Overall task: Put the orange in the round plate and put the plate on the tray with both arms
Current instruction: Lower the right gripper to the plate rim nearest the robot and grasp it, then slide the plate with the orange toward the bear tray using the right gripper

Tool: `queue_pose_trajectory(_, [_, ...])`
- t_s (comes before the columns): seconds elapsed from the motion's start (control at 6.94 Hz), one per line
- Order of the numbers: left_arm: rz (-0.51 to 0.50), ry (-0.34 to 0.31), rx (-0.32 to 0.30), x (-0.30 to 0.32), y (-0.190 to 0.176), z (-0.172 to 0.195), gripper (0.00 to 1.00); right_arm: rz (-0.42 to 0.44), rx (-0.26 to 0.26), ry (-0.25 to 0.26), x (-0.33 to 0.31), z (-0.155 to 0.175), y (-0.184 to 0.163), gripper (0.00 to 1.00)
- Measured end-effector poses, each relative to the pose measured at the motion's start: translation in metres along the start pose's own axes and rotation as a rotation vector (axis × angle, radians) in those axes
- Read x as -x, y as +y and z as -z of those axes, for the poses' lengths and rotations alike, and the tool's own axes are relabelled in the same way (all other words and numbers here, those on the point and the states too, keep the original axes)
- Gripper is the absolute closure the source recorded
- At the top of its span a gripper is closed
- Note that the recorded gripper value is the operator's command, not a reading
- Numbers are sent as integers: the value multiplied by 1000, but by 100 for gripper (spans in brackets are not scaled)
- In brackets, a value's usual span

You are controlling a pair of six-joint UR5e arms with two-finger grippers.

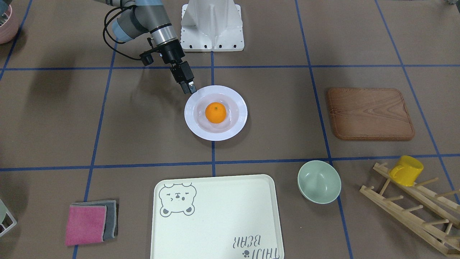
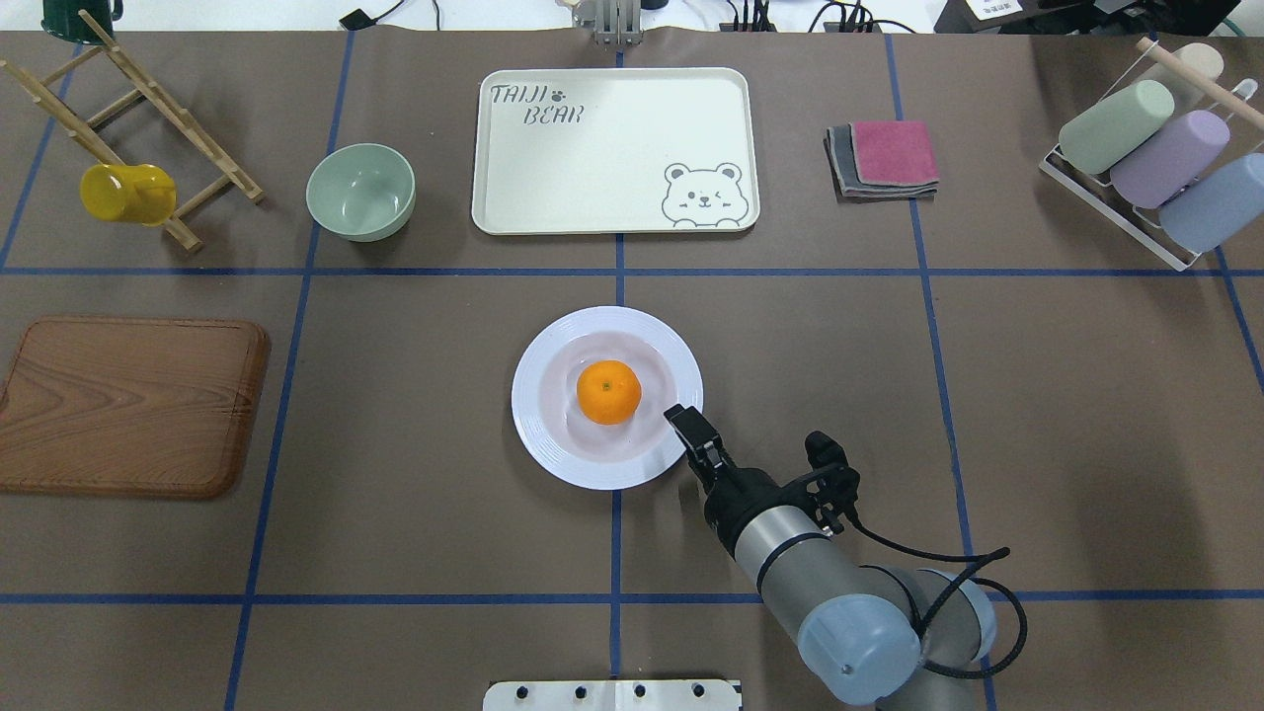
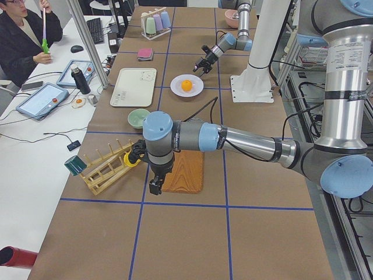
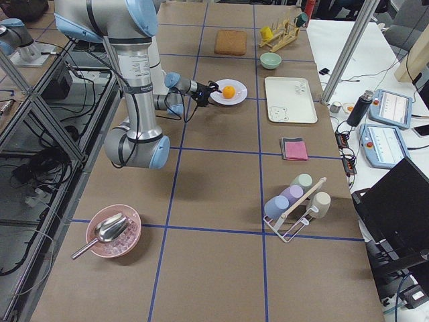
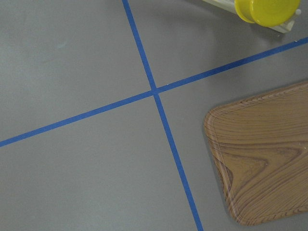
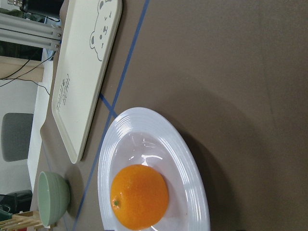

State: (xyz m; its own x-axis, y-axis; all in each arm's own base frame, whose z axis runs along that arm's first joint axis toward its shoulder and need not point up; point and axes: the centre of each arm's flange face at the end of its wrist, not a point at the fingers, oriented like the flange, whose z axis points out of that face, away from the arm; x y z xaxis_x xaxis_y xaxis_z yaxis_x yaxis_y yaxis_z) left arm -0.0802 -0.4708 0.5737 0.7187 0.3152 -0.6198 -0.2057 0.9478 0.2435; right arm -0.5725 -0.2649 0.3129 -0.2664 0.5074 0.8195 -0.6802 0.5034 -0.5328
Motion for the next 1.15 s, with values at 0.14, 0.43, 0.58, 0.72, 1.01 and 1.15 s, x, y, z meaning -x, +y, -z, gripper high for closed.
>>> queue_pose_trajectory(0.14, [0,0,0,0,0,0,1,-2,-9,1,4,-11,1,43])
queue_pose_trajectory(0.43, [-1,0,-1,0,0,0,1,-25,-19,-1,10,-23,4,92])
queue_pose_trajectory(0.58, [-1,0,-1,-1,0,1,1,-33,-26,1,8,-29,5,92])
queue_pose_trajectory(0.72, [-2,-1,-2,-1,-1,1,1,-34,-30,4,6,-33,7,81])
queue_pose_trajectory(1.01, [-3,-1,-3,-1,-1,1,1,-23,-36,6,5,-36,7,63])
queue_pose_trajectory(1.15, [-2,-1,-3,-1,-1,2,1,-18,-37,7,4,-36,7,100])
